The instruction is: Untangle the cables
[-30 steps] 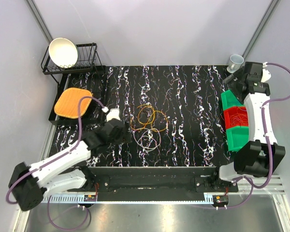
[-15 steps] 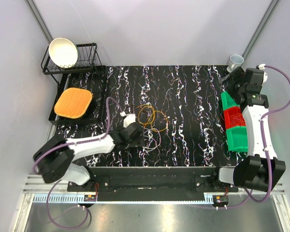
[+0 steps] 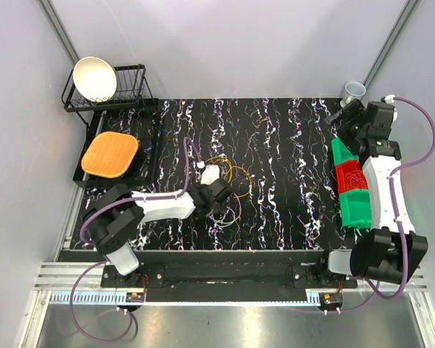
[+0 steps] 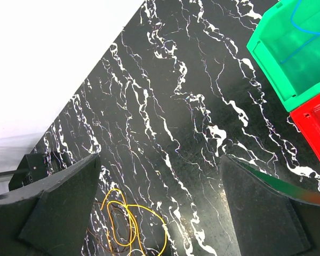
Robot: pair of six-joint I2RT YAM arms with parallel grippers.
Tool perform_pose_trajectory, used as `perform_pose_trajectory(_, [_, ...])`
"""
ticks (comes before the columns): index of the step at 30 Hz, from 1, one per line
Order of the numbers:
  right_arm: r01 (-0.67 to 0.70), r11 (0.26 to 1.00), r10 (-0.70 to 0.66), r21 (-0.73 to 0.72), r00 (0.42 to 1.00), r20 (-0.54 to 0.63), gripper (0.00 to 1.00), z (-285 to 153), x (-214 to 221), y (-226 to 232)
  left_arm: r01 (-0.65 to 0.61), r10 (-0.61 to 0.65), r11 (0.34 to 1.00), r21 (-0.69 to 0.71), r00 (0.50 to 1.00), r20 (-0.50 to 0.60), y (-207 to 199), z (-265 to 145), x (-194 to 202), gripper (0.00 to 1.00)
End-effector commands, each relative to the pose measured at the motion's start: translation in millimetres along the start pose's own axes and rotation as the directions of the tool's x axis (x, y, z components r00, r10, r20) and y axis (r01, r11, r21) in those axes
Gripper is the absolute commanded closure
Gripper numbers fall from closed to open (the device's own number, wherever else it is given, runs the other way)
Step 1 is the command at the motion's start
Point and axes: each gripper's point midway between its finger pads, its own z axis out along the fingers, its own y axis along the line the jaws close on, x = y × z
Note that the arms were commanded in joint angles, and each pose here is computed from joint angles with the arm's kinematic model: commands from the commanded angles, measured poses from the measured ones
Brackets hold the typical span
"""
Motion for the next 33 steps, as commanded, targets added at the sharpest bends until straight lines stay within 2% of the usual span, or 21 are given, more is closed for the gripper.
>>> perform_pose_trajectory(1, [-0.004, 0.998, 0.004, -0.061, 1.000, -0.014, 0.02, 6.3, 0.2, 13.2, -0.001, 0.002, 0.997, -0.079, 1.000, 0.020, 6.1, 2.5, -0.3, 0.47])
perform_pose_trajectory(3, [-0.007, 0.998, 0.005, -0.061, 1.000, -0.022, 0.03, 8.9, 1.7, 13.1, -0.013, 0.015, 0.995, -0.098, 1.000, 0.022, 7.3, 4.0, 2.7, 0.65])
perform_pose_trajectory(4, [-0.007, 0.998, 0.006, -0.064, 1.000, -0.023, 0.02, 9.4, 2.1, 14.0, -0.017, 0.019, 0.994, -0.104, 1.000, 0.024, 7.1, 4.9, 3.7, 0.89])
perform_pose_trajectory(5, [-0.007, 0.998, 0.005, -0.063, 1.000, -0.023, 0.02, 10.5, 1.9, 13.1, -0.023, 0.026, 0.994, -0.106, 0.999, 0.029, 4.5, 4.9, 3.5, 0.99])
perform_pose_trajectory(9, [0.004, 0.996, -0.008, -0.087, 0.999, -0.043, 0.02, 14.1, 5.8, 16.7, -0.063, 0.065, 0.993, -0.098, 0.998, 0.018, -0.9, 6.7, 3.9, 1.00])
perform_pose_trajectory(12, [0.012, 0.987, -0.028, -0.160, 0.995, -0.095, 0.02, 18.2, 13.7, 28.8, -0.062, 0.064, 0.997, -0.045, 0.997, 0.054, -6.3, -11.2, -11.9, 1.00])
perform_pose_trajectory(15, [0.029, 0.940, -0.091, -0.340, 0.982, -0.167, 0.02, 14.9, 32.0, 64.1, -0.095, 0.088, 0.994, 0.059, 0.991, 0.102, -16.4, -43.1, -36.1, 1.00])
perform_pose_trajectory(17, [0.056, 0.883, -0.166, -0.466, 0.966, -0.197, 0.02, 4.9, 45.5, 92.3, -0.148, 0.132, 0.981, 0.123, 0.983, 0.131, -22.9, -65.0, -51.5, 1.00])
perform_pose_trajectory(22, [0.072, 0.714, -0.347, -0.697, 0.900, -0.263, 0.00, -31.6, 93.9, 152.8, -0.219, 0.148, 0.940, 0.260, 0.952, 0.269, -22.0, -136.9, -99.6, 1.00])
perform_pose_trajectory(26, [0.056, 0.599, -0.414, -0.799, 0.876, -0.248, 0.00, -59.0, 108.4, 176.2, -0.210, 0.103, 0.919, 0.334, 0.945, 0.312, -1.7, -176.5, -119.2, 1.00])
perform_pose_trajectory(31, [0.020, 0.372, -0.550, -0.928, 0.810, -0.204, 0.00, -116.0, 142.8, 208.9, -0.220, 0.053, 0.877, 0.428, 0.928, 0.368, 16.8, -218.1, -134.6, 1.00])
perform_pose_trajectory(33, [0.011, 0.324, -0.581, -0.946, 0.792, -0.190, 0.00, -129.5, 151.0, 214.9, -0.233, 0.044, 0.867, 0.440, 0.916, 0.398, 21.7, -231.9, -140.0, 1.00])
